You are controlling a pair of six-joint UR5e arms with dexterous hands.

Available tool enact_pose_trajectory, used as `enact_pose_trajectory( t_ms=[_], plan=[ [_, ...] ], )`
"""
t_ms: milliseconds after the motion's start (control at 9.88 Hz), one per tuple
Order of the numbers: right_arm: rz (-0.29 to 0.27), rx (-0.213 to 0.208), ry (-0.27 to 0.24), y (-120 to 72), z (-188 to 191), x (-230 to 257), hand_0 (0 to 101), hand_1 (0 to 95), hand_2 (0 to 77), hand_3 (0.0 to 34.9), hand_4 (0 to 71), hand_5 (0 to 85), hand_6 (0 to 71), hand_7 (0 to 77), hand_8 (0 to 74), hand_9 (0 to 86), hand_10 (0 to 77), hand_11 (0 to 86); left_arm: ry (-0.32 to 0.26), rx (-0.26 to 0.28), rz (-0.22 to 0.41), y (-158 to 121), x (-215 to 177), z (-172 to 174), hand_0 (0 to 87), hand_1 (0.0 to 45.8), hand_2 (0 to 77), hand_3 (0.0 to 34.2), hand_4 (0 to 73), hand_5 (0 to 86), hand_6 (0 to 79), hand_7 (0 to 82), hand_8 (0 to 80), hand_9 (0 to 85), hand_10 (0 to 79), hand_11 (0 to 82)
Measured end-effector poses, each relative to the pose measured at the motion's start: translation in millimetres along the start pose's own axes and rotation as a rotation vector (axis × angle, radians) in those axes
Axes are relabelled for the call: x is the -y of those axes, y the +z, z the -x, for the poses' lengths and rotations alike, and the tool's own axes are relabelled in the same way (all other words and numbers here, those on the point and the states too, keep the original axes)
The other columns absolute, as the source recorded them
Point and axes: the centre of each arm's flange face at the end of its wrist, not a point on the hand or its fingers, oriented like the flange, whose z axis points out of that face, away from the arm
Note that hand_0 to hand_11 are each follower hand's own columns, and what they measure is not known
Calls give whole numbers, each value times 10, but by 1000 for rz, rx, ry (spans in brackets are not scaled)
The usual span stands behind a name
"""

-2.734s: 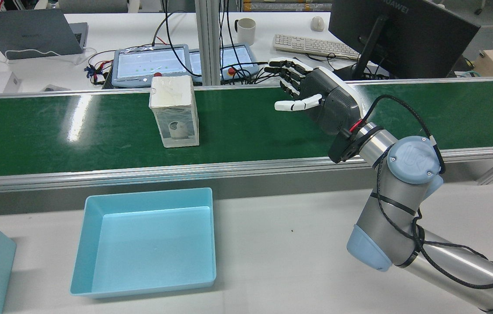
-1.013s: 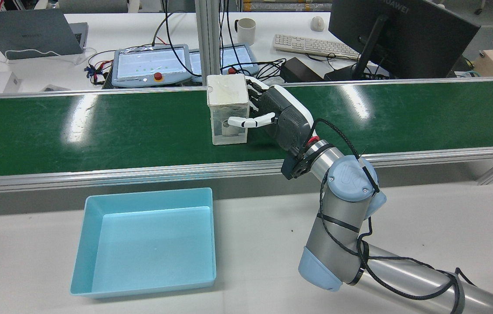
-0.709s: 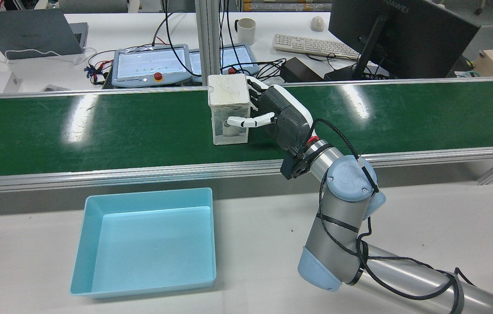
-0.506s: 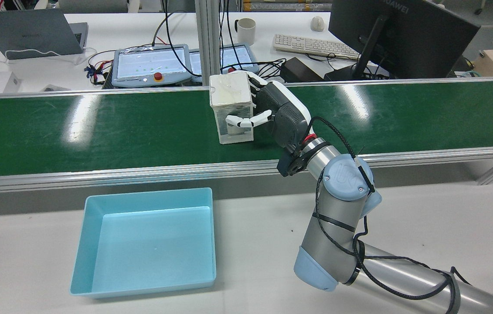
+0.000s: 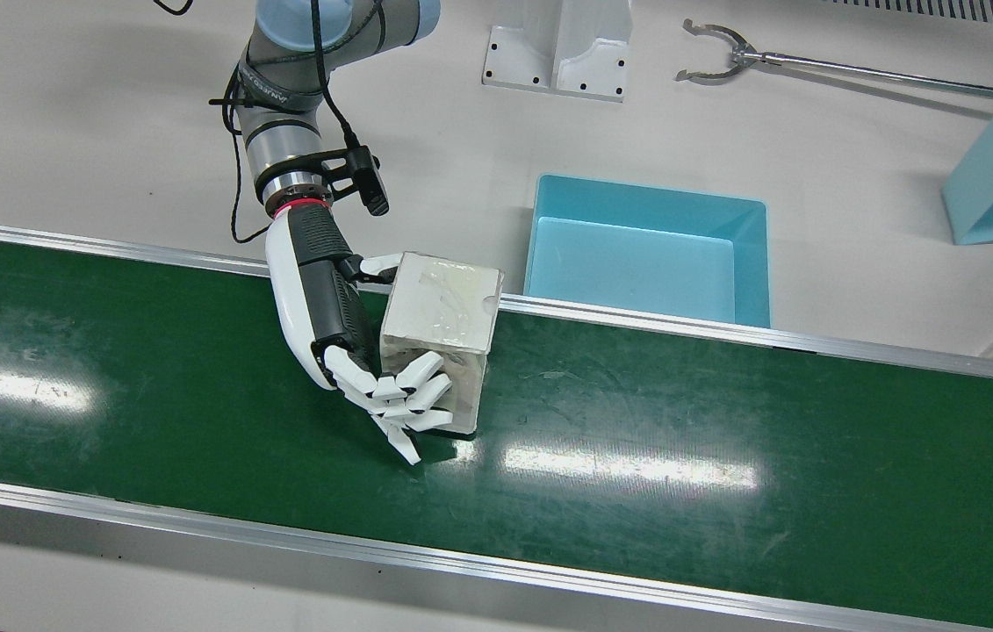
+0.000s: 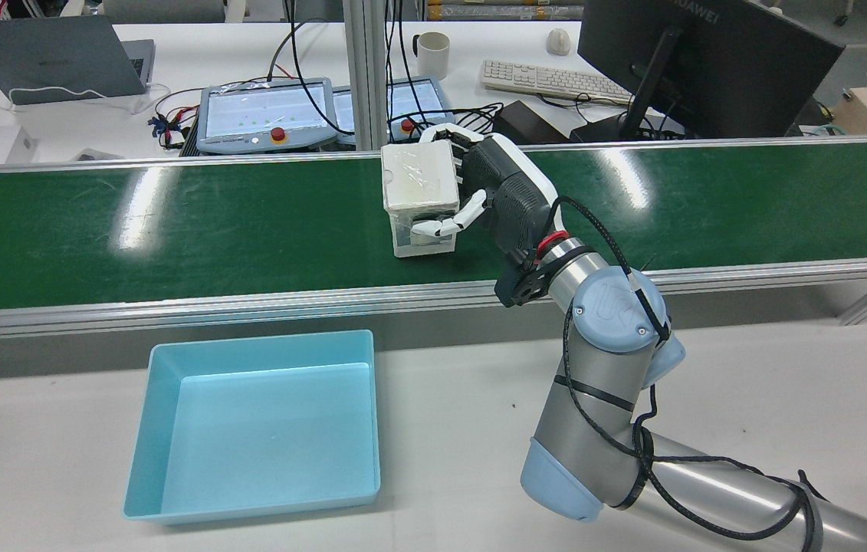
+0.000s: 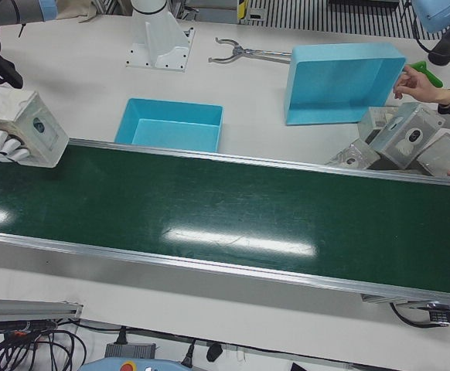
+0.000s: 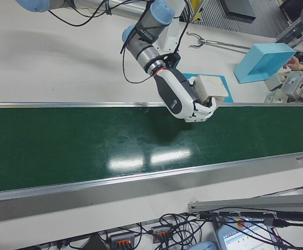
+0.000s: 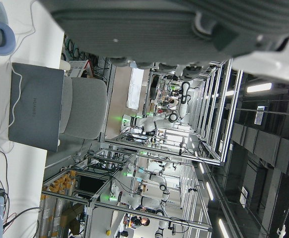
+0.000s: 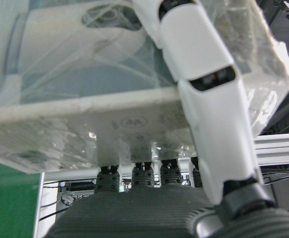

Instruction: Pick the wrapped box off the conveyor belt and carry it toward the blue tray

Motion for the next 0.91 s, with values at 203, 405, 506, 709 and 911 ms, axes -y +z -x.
enact_pose_trajectory(
  t_ms=[203,405,506,709,911],
  plan=[
    [52,0,39,-92,46,-341,528,175,338,50,360,567,300,562,425,436,382,349,0,0,0,0,0,0,0,0,11,0,0,11,0,5,5,0,5,5],
    [72,-57,69,-257,-342,-541,528,27,365,12,365,665,360,693,485,513,464,415,0,0,0,0,0,0,0,0,11,0,0,11,0,5,5,0,5,0],
    [78,-88,69,-331,-575,-623,528,27,365,12,365,665,360,693,485,513,464,415,0,0,0,0,0,0,0,0,11,0,0,11,0,5,5,0,5,0],
    [83,-124,62,-471,-973,-757,497,5,398,14,387,704,458,693,507,616,491,453,0,0,0,0,0,0,0,0,5,0,0,11,0,5,5,0,0,0],
    [88,-139,67,-553,-1171,-800,499,5,404,15,387,704,464,693,507,693,491,480,0,0,0,0,0,0,0,0,11,0,0,11,0,5,5,0,5,0]
  ],
)
